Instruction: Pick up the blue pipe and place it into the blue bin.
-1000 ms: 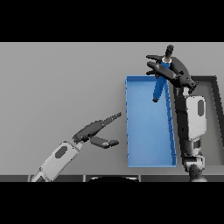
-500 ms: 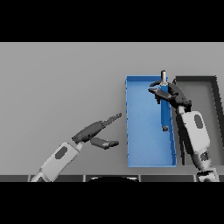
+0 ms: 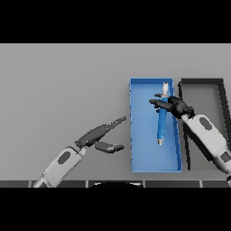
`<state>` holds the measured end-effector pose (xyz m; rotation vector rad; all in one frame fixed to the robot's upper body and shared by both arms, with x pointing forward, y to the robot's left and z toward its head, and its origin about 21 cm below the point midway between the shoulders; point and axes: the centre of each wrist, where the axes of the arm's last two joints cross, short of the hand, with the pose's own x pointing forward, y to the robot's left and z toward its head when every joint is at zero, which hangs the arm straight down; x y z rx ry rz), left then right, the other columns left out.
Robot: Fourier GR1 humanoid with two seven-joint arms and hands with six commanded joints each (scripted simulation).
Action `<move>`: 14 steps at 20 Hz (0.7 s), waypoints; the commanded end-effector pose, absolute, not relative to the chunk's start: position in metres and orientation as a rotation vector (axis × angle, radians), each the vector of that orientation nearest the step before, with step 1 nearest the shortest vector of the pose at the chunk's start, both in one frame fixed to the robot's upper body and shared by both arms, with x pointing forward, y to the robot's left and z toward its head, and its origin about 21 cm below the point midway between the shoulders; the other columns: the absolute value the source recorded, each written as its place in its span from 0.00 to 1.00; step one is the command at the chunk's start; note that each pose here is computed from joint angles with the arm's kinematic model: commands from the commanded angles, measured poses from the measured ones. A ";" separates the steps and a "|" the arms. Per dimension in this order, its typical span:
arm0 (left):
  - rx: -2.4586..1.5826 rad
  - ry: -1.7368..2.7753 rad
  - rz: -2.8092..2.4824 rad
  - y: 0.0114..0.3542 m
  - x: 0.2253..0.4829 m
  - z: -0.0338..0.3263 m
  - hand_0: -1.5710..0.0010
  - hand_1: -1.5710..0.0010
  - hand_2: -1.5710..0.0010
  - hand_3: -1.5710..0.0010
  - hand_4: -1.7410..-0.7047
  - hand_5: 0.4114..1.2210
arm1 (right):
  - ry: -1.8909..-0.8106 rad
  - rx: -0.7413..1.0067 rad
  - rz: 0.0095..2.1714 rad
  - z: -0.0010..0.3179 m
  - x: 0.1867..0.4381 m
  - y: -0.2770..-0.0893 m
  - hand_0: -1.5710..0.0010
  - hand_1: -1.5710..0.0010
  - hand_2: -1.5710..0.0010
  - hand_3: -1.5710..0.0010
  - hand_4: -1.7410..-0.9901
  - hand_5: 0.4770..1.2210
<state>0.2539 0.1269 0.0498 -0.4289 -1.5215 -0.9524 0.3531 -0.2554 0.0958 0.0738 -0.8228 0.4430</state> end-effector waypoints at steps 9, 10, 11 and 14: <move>-0.436 -1.526 -0.958 0.133 0.253 0.049 1.00 1.00 1.00 1.00 0.88 0.07 | -0.836 -0.006 0.529 0.094 0.350 -0.248 0.97 0.98 0.98 0.99 0.74 0.44; -0.436 -1.534 -0.959 0.131 0.253 0.051 1.00 1.00 1.00 1.00 0.88 0.07 | -0.837 -0.012 0.537 0.091 0.349 -0.248 0.97 0.98 0.98 0.99 0.74 0.43; -0.431 -1.532 -0.963 0.130 0.253 0.052 1.00 1.00 1.00 1.00 0.88 0.07 | -0.840 -0.008 0.542 0.091 0.349 -0.248 0.98 0.98 0.98 0.99 0.74 0.42; -0.435 -1.528 -0.965 0.129 0.248 0.049 1.00 1.00 1.00 1.00 0.88 0.07 | -0.860 -0.010 0.550 0.093 0.352 -0.247 0.99 0.99 0.99 0.99 0.74 0.40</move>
